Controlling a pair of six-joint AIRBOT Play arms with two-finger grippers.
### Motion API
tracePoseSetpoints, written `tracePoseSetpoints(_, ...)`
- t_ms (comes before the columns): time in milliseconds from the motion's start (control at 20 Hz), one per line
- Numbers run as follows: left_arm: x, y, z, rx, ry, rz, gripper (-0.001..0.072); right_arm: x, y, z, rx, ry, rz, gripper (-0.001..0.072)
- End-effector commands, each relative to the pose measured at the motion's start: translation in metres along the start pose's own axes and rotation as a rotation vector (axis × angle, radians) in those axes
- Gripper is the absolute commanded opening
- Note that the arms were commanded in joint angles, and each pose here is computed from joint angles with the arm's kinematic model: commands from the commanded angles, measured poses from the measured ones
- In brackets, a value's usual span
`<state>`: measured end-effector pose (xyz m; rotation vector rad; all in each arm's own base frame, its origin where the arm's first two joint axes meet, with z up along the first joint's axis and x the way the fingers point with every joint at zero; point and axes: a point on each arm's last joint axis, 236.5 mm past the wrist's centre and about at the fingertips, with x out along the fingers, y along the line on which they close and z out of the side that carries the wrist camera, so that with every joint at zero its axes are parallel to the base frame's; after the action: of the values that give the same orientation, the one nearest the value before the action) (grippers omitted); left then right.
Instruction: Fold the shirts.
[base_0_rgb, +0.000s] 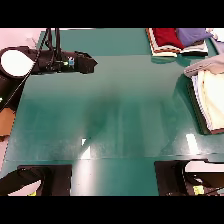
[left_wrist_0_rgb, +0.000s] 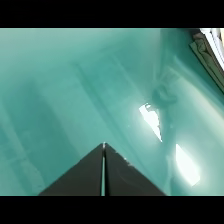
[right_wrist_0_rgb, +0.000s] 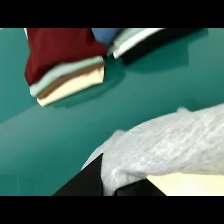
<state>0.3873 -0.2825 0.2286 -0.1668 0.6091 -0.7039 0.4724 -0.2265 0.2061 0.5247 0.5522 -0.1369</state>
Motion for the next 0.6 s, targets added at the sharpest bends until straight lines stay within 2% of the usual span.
tracePoseSetpoints(0,0.0,0.0,0.0,-0.004,0.001,-0.002,0.0019,-0.024,0.019,0.046,-0.057,-0.134,0.013,0.0013)
tracePoseSetpoints(250,0.0,-0.004,-0.005,-0.017,0.022,-0.017,0.0019,-0.065,0.035,0.08,-0.165,-0.206,-0.024,0.0013)
tracePoseSetpoints(400,0.0,-0.005,-0.007,-0.018,0.03,-0.019,0.0019,-0.072,0.027,0.067,-0.162,-0.143,-0.032,0.0014)
tracePoseSetpoints(550,0.0,-0.005,-0.008,-0.017,0.034,-0.02,0.0019,-0.077,-0.004,0.035,-0.177,-0.002,-0.112,0.0013)
